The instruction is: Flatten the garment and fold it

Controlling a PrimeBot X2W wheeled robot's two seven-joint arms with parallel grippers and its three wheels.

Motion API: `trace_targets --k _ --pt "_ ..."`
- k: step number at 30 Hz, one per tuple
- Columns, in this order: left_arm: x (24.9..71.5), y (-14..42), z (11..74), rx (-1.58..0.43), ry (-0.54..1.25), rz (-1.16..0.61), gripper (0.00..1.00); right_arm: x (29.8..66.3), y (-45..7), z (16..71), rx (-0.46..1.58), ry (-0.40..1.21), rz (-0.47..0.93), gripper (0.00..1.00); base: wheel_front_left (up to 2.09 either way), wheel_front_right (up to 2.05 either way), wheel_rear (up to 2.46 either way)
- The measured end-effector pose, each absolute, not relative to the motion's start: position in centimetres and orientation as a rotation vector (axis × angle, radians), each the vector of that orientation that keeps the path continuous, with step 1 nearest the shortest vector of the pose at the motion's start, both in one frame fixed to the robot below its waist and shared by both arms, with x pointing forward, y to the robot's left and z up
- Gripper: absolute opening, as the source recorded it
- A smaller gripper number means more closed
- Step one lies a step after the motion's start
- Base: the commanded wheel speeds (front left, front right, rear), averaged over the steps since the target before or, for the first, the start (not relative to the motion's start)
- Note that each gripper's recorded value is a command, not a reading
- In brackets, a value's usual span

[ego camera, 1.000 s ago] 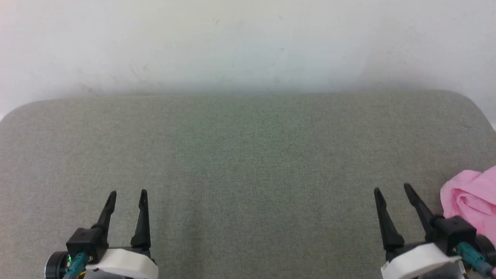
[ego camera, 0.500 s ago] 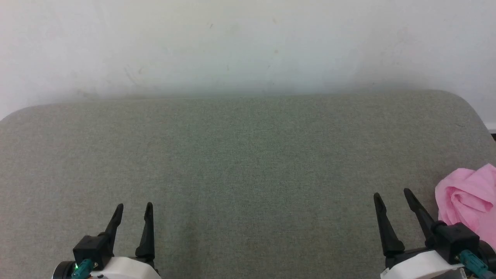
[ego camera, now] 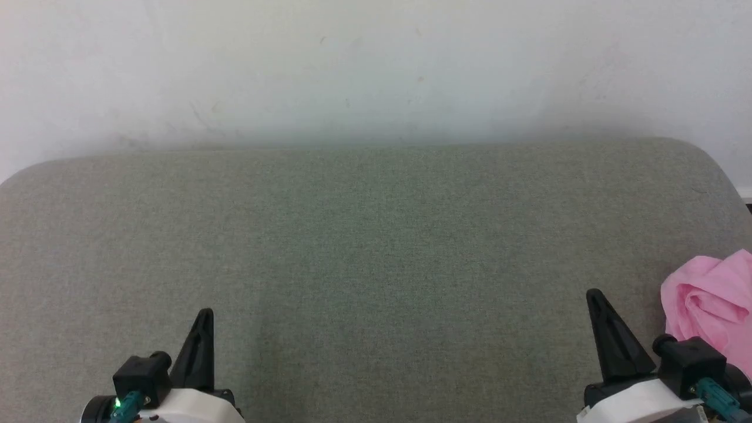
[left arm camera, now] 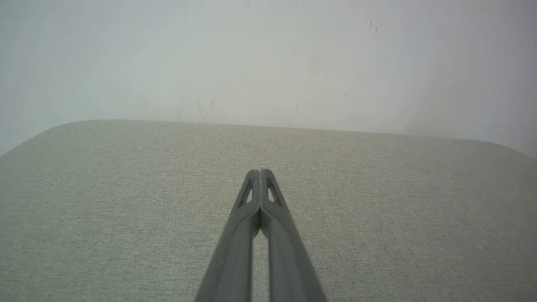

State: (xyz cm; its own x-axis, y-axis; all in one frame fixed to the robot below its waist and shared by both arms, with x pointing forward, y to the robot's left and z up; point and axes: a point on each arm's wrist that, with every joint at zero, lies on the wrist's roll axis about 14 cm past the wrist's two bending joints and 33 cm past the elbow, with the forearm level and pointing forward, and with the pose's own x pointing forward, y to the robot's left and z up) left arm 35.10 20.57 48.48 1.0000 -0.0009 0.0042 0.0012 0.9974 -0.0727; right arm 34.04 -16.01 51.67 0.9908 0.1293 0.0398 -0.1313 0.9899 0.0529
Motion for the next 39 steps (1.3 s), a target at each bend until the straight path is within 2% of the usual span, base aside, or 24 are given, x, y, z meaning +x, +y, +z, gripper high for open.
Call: trace_targets --k 39 --pt "35.64 19.58 49.34 -0.033 0.013 -0.011 0.0 34.8 -15.98 51.62 0.025 -0.012 0.133 0.0 0.0 0.0 0.0"
